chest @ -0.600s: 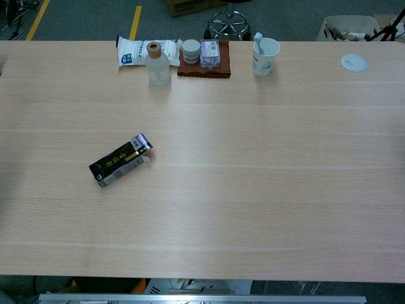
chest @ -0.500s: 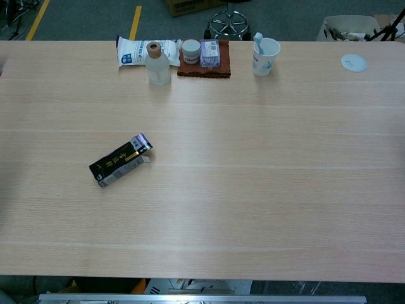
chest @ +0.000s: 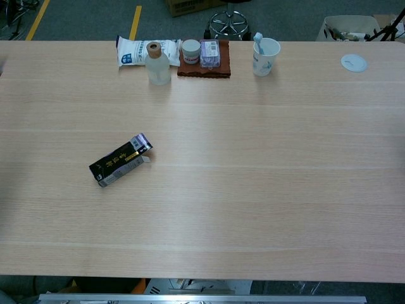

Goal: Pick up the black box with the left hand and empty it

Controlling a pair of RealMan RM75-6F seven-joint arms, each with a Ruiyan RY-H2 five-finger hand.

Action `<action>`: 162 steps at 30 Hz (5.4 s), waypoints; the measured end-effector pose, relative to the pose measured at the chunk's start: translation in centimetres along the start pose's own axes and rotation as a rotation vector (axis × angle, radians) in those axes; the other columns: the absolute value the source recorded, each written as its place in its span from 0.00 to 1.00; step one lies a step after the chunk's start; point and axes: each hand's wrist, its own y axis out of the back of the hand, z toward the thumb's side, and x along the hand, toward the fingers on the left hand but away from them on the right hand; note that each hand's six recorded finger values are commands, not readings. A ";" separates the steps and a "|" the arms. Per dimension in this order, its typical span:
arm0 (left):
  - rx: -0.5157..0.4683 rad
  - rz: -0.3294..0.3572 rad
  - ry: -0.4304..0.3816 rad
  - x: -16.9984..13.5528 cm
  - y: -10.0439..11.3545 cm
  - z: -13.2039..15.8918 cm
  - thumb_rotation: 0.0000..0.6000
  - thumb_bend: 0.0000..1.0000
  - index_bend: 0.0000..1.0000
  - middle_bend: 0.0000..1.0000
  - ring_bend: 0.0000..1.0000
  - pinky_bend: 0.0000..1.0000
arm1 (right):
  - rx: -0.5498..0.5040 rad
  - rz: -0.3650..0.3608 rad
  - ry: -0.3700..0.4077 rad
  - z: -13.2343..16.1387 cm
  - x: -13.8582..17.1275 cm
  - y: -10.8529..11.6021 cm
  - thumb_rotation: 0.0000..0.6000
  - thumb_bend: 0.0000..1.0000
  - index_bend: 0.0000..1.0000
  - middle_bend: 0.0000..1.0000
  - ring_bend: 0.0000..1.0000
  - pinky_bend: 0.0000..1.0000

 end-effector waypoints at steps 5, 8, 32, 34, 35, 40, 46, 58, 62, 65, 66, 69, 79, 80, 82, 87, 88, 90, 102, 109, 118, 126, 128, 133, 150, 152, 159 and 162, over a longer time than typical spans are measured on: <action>-0.053 -0.011 -0.030 -0.2 -0.4 0.9 1.00 0.11 0.46 0.35 0.31 0.48 | 0.010 -0.030 0.028 0.9 -0.5 1.0 1.00 0.05 0.11 0.11 0.05 0.31; -0.087 -0.011 -0.056 -0.1 -0.7 1.8 1.00 0.11 0.46 0.30 0.31 0.48 | 0.019 -0.050 0.043 1.4 -1.1 1.8 1.00 0.05 0.11 0.11 0.05 0.31; -0.165 -0.138 -0.202 1.9 -5.6 9.5 1.00 0.11 0.42 0.08 0.16 0.34 | 0.001 -0.119 0.007 -0.1 -2.2 4.1 1.00 0.05 0.11 0.12 0.05 0.31; -0.163 -0.157 -0.204 2.0 -6.1 9.9 1.00 0.11 0.42 0.08 0.15 0.33 | -0.001 -0.117 0.003 -0.3 -2.2 4.0 1.00 0.05 0.11 0.12 0.05 0.31; -0.159 -0.166 -0.204 2.1 -6.3 10.0 1.00 0.11 0.42 0.07 0.14 0.33 | -0.002 -0.116 0.002 -0.4 -2.2 3.9 1.00 0.05 0.11 0.12 0.05 0.31; -0.143 -0.198 -0.212 2.4 -7.2 11.2 1.00 0.11 0.41 0.05 0.12 0.31 | -0.012 -0.110 -0.010 -0.9 -2.1 3.6 1.00 0.05 0.11 0.12 0.05 0.31; -0.132 -0.230 -0.216 2.7 -8.3 12.3 1.00 0.11 0.38 0.04 0.11 0.29 | -0.020 -0.104 -0.019 -1.3 -1.9 3.3 1.00 0.05 0.11 0.12 0.05 0.31; -0.105 -0.265 -0.214 3.3 -10.3 13.1 1.00 0.11 0.27 0.01 0.10 0.29 | -0.031 -0.095 -0.031 -1.8 -1.8 2.9 1.00 0.05 0.11 0.12 0.05 0.31; -0.110 -0.262 -0.221 3.4 -10.5 13.6 1.00 0.11 0.21 0.00 0.10 0.29 | -0.032 -0.095 -0.036 -2.0 -1.7 2.8 1.00 0.05 0.11 0.12 0.05 0.31; -0.116 -0.262 -0.232 3.6 -10.6 14.1 1.00 0.11 0.20 0.00 0.10 0.29 | -0.033 -0.094 -0.036 -2.1 -1.7 2.7 1.00 0.05 0.11 0.12 0.05 0.31; -0.117 -0.264 -0.235 3.7 -10.7 14.3 1.00 0.11 0.20 0.00 0.10 0.29 | -0.034 -0.093 -0.036 -2.1 -1.7 2.7 1.00 0.05 0.11 0.12 0.05 0.31; -0.119 -0.272 -0.243 3.8 -11.0 14.7 1.00 0.11 0.20 0.00 0.10 0.29 | -0.034 -0.092 -0.038 -2.2 -1.7 2.7 1.00 0.05 0.11 0.12 0.05 0.31; -0.130 -0.276 -0.253 4.6 -11.8 15.7 1.00 0.11 0.16 0.00 0.10 0.29 | -0.039 -0.087 -0.047 -2.5 -1.5 2.4 1.00 0.05 0.11 0.12 0.05 0.31; -0.129 -0.279 -0.255 4.7 -12.0 15.8 1.00 0.11 0.16 0.00 0.10 0.29 | -0.040 -0.087 -0.047 -2.5 -1.5 2.4 1.00 0.05 0.11 0.12 0.05 0.31; -0.126 -0.286 -0.255 4.8 -12.3 15.9 1.00 0.11 0.16 0.00 0.10 0.29 | -0.041 -0.088 -0.047 -2.5 -1.5 2.4 1.00 0.05 0.11 0.12 0.05 0.31; -0.133 -0.303 -0.245 5.0 -13.2 15.9 1.00 0.11 0.16 0.00 0.10 0.29 | -0.042 -0.086 -0.052 -2.7 -1.4 2.4 1.00 0.05 0.11 0.12 0.05 0.31; -0.136 -0.304 -0.243 5.0 -13.3 15.9 1.00 0.11 0.16 0.00 0.10 0.29 | -0.042 -0.085 -0.053 -2.7 -1.4 2.4 1.00 0.05 0.11 0.12 0.05 0.31; -0.138 -0.305 -0.244 5.2 -13.4 16.0 1.00 0.11 0.16 0.00 0.10 0.29 | -0.043 -0.084 -0.053 -2.7 -1.4 2.3 1.00 0.05 0.11 0.12 0.05 0.31; -0.129 -0.314 -0.230 6.0 -14.6 15.7 1.00 0.11 0.16 0.00 0.10 0.29 | -0.047 -0.084 -0.057 -2.8 -1.2 2.3 1.00 0.05 0.11 0.12 0.05 0.31; -0.119 -0.315 -0.211 6.3 -15.2 15.0 1.00 0.11 0.16 0.00 0.10 0.29 | -0.047 -0.082 -0.058 -2.8 -1.2 2.2 1.00 0.05 0.11 0.12 0.05 0.31; -0.105 -0.301 -0.187 6.9 -15.3 14.0 1.00 0.11 0.16 0.00 0.10 0.29 | -0.047 -0.074 -0.058 -2.8 -1.2 2.0 1.00 0.05 0.11 0.12 0.05 0.31; -0.074 -0.266 -0.174 7.7 -14.7 13.3 1.00 0.11 0.16 0.00 0.10 0.29 | -0.049 -0.071 -0.060 -2.8 -1.2 1.9 1.00 0.05 0.11 0.12 0.05 0.31; -0.070 -0.258 -0.167 8.0 -14.5 13.0 1.00 0.11 0.16 0.00 0.10 0.29 | -0.050 -0.070 -0.060 -2.8 -1.2 1.9 1.00 0.05 0.11 0.12 0.05 0.31; -0.069 -0.250 -0.155 8.6 -14.3 12.6 1.00 0.11 0.16 0.00 0.10 0.29 | -0.050 -0.070 -0.063 -2.9 -1.2 1.9 1.00 0.05 0.11 0.12 0.05 0.31; -0.086 -0.313 -0.199 7.7 -13.3 12.5 1.00 0.11 0.26 0.00 0.02 0.23 | -0.048 -0.064 -0.058 -2.7 -1.2 1.8 1.00 0.05 0.11 0.12 0.05 0.31; -0.081 -0.322 -0.210 7.6 -13.4 12.6 1.00 0.11 0.26 0.00 0.00 0.21 | -0.048 -0.064 -0.059 -2.7 -1.2 1.8 1.00 0.05 0.11 0.12 0.05 0.31; -0.082 -0.312 -0.222 7.8 -13.5 12.7 1.00 0.11 0.26 0.00 0.00 0.15 | -0.049 -0.063 -0.064 -2.8 -1.1 1.7 1.00 0.05 0.11 0.12 0.05 0.31; -0.078 -0.308 -0.226 8.0 -13.6 12.7 1.00 0.11 0.26 0.00 0.00 0.13 | -0.050 -0.063 -0.065 -2.9 -1.1 1.7 1.00 0.05 0.11 0.12 0.05 0.31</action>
